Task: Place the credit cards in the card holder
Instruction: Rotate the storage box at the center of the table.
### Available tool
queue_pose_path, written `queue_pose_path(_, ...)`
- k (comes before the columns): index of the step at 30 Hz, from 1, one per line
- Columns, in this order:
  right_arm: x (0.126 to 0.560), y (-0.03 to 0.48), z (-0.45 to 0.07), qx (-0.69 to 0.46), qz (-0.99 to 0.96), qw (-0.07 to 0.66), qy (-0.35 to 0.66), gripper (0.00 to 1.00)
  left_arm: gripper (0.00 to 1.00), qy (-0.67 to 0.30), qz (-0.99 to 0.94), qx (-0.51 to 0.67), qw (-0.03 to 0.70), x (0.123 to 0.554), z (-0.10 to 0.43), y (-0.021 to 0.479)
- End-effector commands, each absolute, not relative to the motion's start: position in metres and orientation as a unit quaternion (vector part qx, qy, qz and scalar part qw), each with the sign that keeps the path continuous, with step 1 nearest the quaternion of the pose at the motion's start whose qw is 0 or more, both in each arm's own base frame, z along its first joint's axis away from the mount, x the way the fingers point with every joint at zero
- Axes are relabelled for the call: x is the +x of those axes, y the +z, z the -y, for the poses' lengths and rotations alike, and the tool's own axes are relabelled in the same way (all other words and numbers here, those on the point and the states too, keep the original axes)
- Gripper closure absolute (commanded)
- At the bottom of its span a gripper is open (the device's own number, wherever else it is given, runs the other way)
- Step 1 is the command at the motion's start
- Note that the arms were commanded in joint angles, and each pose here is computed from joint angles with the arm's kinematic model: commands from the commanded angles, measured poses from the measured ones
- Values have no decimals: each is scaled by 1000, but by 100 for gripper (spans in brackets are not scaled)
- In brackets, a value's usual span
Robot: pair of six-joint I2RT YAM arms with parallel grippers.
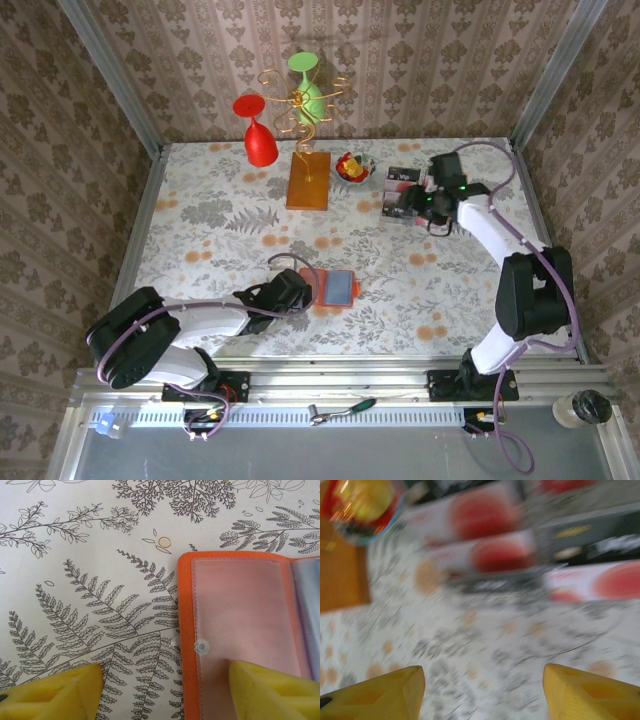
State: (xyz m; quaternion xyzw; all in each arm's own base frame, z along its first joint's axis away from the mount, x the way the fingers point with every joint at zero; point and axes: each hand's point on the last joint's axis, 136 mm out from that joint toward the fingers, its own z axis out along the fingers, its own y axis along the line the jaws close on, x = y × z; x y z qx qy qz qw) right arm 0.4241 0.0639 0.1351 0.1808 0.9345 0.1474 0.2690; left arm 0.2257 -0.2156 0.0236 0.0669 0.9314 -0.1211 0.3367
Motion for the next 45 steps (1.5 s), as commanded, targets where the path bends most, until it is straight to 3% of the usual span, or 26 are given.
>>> queue_pose_path(1, 426, 127, -19, 226, -934, 254, 105, 36, 31, -113, -937, 75, 323, 219, 213, 17)
queue_pose_path(7, 429, 99, 27, 290, -926, 223, 90, 38, 31, -111, -936, 75, 326, 219, 211, 21)
queue_pose_path(13, 452, 102, 41, 318, -903, 249, 148, 35, 31, -110, -937, 77, 323, 218, 211, 20)
queue_pose_path(20, 481, 124, 43, 311, -866, 308, 240, 27, 31, -110, -938, 79, 318, 218, 213, 16)
queue_pose_path(28, 495, 149, 73, 348, -819, 373, 265, 28, 31, -112, -940, 79, 312, 218, 217, 12)
queue_pose_path(32, 511, 144, 90, 392, -792, 364, 296, 36, 31, -111, -942, 80, 308, 218, 219, 9)
queue_pose_path(37, 540, 121, 100, 434, -769, 327, 338, 68, 31, -110, -943, 80, 304, 219, 221, 7)
queue_pose_path(39, 553, 112, 99, 436, -767, 311, 353, 74, 31, -111, -943, 80, 303, 219, 222, 7)
queue_pose_path(45, 584, 93, 85, 416, -776, 278, 384, 77, 32, -110, -944, 76, 301, 219, 222, 7)
